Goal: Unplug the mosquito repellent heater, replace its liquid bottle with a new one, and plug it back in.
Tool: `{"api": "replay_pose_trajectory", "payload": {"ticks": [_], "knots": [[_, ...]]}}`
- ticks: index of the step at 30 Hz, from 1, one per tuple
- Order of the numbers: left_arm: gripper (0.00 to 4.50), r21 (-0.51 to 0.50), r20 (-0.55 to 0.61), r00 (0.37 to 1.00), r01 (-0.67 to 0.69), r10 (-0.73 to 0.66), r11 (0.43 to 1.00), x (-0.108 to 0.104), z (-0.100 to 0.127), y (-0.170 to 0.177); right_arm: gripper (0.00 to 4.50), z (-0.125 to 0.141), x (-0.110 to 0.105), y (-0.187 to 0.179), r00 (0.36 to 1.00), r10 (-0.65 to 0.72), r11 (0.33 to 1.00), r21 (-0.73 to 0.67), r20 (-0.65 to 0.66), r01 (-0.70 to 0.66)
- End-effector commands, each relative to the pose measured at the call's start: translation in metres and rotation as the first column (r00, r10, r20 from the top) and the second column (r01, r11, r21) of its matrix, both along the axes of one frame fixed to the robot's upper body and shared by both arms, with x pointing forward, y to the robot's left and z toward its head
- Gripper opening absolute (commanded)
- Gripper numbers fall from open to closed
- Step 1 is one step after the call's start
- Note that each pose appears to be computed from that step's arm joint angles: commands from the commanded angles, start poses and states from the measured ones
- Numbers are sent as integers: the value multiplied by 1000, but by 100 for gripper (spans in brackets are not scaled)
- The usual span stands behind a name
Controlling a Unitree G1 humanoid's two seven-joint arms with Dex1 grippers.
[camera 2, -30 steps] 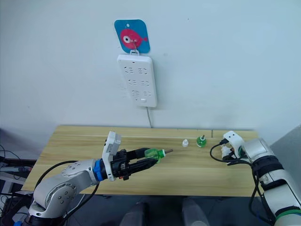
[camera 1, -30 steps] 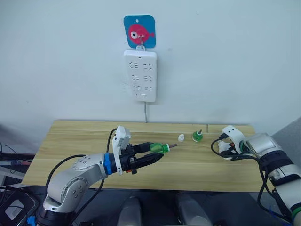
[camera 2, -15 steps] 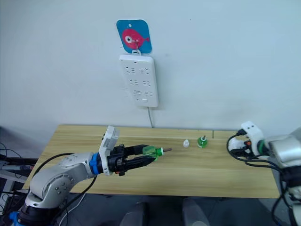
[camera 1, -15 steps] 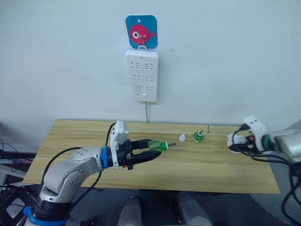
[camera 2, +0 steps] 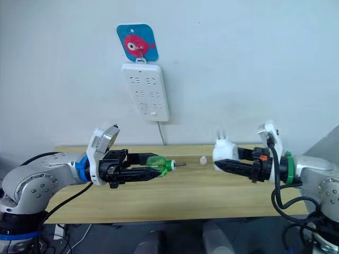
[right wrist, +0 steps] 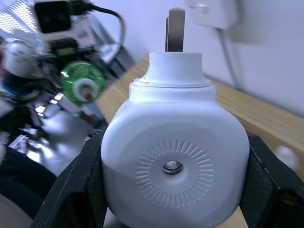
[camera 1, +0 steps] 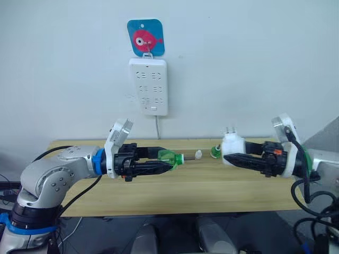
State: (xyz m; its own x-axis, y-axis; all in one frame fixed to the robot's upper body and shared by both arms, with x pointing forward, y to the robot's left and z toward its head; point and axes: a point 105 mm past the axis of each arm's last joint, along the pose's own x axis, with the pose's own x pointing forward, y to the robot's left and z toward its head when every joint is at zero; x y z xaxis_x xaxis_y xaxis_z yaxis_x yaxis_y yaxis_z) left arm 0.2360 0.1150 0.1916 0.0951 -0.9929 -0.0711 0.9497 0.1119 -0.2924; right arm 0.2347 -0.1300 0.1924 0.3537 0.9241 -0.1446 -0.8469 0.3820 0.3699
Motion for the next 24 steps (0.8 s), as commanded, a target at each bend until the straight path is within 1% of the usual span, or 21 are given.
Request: {"api": "replay_pose_trajectory", "payload": {"ticks": [1, 10, 15, 24], "knots": [[238, -28, 46, 999, 12, -10, 1000, -2, 15, -4, 300, 15, -6, 12, 999, 42, 997, 69, 33, -45], [238, -27, 71, 997, 7, -5, 1000, -1, 14, -11, 300, 24, -14, 31, 994, 113, 984, 140, -4, -112], [238, -38, 80, 996, 29, -26, 999, -1, 15, -17, 300, 27, -15, 35, 993, 112, 980, 168, -41, -104], [238, -38, 82, 995, 54, -51, 998, -2, 15, -20, 300, 27, -18, 42, 991, 111, 980, 171, -77, -97]]}}
